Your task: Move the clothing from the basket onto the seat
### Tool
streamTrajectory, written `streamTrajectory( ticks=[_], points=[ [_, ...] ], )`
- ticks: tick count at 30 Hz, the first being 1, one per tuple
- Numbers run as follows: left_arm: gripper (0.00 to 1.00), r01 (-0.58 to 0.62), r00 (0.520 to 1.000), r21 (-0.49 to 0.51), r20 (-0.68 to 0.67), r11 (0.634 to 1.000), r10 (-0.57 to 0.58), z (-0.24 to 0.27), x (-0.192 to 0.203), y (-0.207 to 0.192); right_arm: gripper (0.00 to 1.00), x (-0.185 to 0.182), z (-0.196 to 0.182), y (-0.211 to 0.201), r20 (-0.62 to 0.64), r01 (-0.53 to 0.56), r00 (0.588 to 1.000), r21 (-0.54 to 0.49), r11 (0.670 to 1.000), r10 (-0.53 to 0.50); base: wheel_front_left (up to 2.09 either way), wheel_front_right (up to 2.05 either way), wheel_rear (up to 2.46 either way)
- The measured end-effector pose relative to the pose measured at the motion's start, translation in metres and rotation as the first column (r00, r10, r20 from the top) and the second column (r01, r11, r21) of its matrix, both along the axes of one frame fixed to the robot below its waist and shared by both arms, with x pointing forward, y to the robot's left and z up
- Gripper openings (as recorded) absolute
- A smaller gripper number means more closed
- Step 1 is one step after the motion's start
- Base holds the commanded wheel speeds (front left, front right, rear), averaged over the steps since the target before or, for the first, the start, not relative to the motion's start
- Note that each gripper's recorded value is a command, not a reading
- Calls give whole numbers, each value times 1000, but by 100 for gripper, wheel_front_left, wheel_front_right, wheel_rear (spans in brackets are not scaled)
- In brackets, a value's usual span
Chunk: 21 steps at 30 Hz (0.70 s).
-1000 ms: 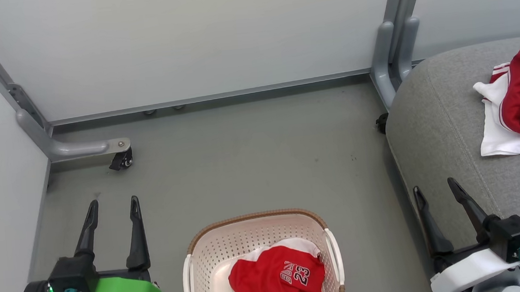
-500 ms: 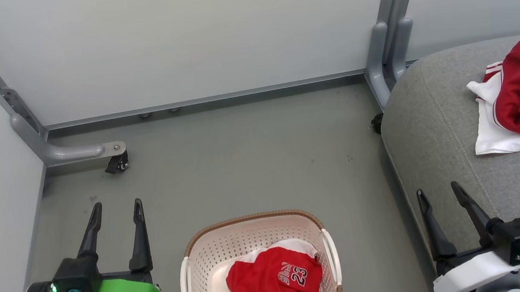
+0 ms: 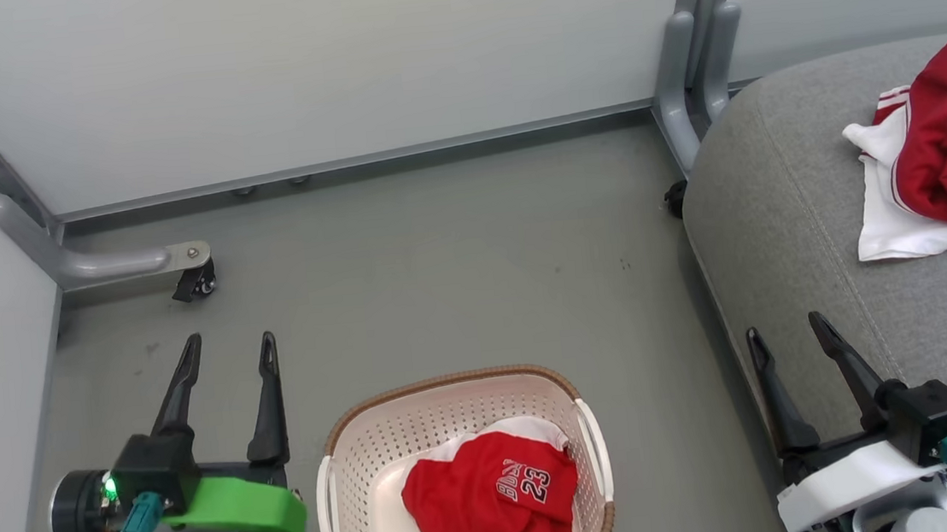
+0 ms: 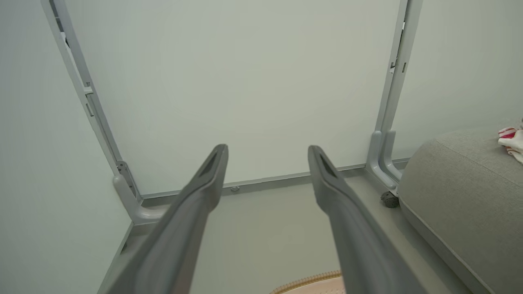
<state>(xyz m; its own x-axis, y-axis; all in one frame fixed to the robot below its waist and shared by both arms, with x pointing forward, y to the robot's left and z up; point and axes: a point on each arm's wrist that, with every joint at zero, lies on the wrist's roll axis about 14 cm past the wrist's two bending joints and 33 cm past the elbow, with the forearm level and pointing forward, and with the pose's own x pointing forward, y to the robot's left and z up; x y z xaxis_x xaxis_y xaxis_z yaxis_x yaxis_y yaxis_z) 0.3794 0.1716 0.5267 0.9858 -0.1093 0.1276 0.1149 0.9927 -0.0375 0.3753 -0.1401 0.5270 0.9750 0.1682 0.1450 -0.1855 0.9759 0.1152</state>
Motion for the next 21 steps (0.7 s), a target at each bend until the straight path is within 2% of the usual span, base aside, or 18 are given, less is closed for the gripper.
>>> streamTrajectory(
  ticks=[10,21],
  points=[
    [100,190,982,62,-21,980,-189,-5,49,-51,100,27,13,-8,45,27,999,-3,1000,-27,0,0,0],
    [100,440,886,110,-216,891,-411,-76,88,-114,100,66,17,-18,81,49,996,-14,999,-48,0,0,0]
  ],
)
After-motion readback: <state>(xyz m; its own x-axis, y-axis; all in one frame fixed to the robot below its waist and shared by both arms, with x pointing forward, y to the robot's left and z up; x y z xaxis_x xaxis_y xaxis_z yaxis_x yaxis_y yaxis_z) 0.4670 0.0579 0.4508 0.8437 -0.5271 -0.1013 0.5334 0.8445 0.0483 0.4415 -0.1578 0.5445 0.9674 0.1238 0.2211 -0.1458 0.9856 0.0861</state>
